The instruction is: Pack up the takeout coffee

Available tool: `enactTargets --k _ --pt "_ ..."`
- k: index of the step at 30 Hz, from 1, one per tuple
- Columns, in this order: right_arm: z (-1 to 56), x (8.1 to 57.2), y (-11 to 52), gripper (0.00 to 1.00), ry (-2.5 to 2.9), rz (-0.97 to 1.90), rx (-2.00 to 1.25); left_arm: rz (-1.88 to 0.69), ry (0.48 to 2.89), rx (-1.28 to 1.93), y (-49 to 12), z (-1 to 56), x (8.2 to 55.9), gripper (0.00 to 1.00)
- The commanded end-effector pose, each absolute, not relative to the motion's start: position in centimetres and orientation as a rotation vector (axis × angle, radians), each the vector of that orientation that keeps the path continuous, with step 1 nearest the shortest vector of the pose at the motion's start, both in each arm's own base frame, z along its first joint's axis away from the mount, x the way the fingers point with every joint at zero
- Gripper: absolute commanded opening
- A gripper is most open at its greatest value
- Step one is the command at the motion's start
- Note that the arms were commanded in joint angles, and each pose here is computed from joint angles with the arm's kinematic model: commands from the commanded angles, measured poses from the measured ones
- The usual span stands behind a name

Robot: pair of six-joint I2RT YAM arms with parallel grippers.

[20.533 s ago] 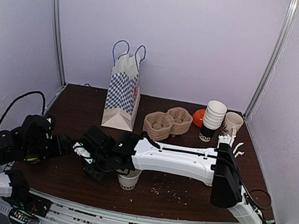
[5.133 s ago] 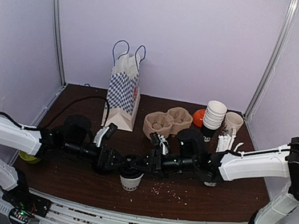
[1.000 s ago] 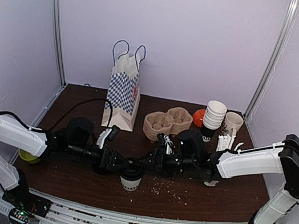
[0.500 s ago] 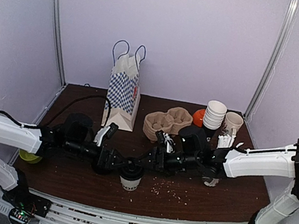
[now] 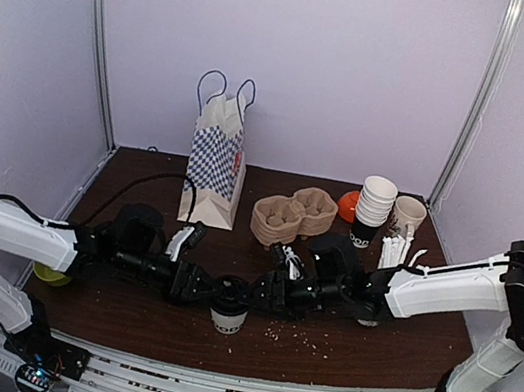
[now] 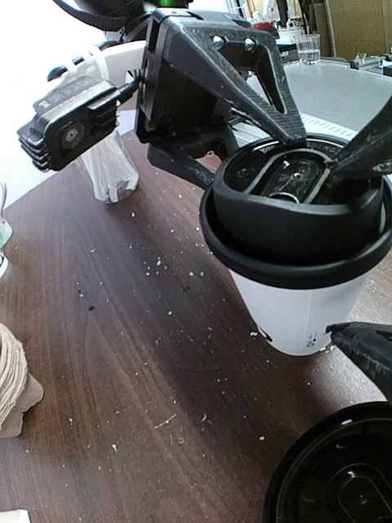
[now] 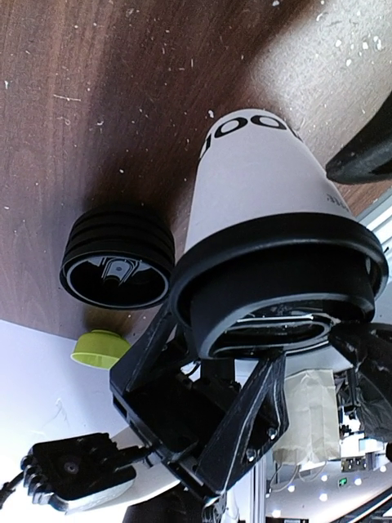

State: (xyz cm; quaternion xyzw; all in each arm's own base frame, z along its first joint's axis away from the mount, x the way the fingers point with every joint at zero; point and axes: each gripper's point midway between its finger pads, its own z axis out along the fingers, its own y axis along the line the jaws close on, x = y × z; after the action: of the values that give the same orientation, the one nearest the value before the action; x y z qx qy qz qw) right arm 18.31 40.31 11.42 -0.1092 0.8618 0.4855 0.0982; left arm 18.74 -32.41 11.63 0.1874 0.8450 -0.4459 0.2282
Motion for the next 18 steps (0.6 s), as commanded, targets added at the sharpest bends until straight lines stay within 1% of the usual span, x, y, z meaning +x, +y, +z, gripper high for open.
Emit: enactTargets --k 1,5,10,11,14,15,18 --pt "8.3 17.5 39.2 0.56 2.640 1.374 -0.281 -1.192 2.389 0.520 -31.7 9.2 18.2 0.60" --pt "7.3 17.3 38.7 0.51 2.669 1.351 -0.263 -1.181 2.404 0.524 -31.4 8.7 18.0 0.59" --pt "7.4 17.3 38.6 0.52 2.669 1.336 -0.271 -1.161 2.416 0.538 -31.1 8.4 17.8 0.59" --pt "7.9 17.3 38.7 0.54 2.652 1.357 -0.274 -1.165 2.407 0.543 -31.1 8.7 17.8 0.62" --pt "10.1 17.5 39.3 0.66 2.594 1.399 -0.311 -1.166 2.367 0.553 -31.3 10.2 18.1 0.79" --pt "10.9 17.7 39.6 0.69 2.576 1.402 -0.326 -1.165 2.349 0.558 -31.3 10.9 18.3 0.84" --pt "13.2 18.3 40.0 0.73 2.532 1.400 -0.350 -1.157 2.286 0.574 -31.8 13.5 19.0 0.92"
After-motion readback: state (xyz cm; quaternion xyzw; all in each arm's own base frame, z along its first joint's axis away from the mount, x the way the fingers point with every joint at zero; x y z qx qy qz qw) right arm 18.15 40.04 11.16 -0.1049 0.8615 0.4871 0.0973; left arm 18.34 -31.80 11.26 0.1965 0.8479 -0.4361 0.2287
